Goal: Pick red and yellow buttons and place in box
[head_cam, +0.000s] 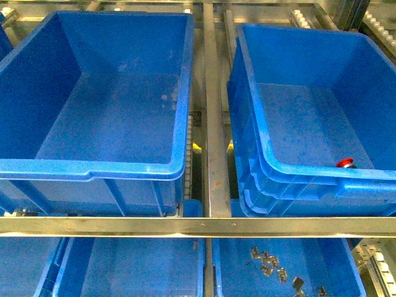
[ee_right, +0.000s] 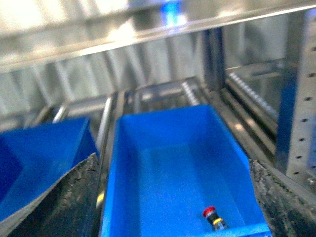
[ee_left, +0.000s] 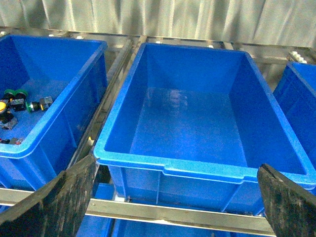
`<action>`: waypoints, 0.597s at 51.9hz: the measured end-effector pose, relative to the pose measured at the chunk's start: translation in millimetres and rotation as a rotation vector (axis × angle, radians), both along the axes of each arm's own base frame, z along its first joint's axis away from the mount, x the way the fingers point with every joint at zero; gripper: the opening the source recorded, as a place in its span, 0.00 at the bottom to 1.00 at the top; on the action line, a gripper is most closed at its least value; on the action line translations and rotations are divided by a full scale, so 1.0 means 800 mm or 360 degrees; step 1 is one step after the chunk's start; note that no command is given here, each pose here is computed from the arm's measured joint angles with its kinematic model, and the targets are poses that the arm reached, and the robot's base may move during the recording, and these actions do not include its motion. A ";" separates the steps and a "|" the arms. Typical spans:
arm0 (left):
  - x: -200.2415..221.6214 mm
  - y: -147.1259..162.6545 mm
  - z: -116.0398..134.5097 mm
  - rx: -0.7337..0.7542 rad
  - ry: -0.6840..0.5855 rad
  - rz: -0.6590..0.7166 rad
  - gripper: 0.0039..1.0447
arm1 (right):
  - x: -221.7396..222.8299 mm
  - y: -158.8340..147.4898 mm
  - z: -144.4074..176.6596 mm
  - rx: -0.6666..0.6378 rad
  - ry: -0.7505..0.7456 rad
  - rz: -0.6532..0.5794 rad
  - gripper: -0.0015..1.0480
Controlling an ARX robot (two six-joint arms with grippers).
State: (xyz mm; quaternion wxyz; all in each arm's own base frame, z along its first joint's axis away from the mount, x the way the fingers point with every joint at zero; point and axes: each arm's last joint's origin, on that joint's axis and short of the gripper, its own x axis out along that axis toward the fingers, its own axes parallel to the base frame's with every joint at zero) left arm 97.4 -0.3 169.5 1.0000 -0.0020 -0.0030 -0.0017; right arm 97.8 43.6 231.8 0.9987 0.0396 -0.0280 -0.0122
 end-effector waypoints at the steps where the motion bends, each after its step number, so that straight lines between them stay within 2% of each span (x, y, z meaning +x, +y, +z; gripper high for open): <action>1: 0.000 0.000 0.000 0.0000 0.0000 0.0001 0.92 | 0.000 -0.001 -0.007 -0.0037 0.0034 0.0033 0.75; 10: 0.000 0.000 0.000 0.0000 0.0000 0.0001 0.92 | 0.001 -0.009 -0.048 -0.0117 0.0111 0.0061 0.46; 24: 0.000 0.000 0.000 0.0000 0.0001 0.0001 0.92 | 0.000 -0.029 -0.061 -0.0118 0.0094 0.0060 0.03; 31: 0.000 0.000 0.000 0.0000 0.0000 0.0001 0.92 | 0.000 -0.036 -0.065 -0.0120 0.0088 0.0060 0.03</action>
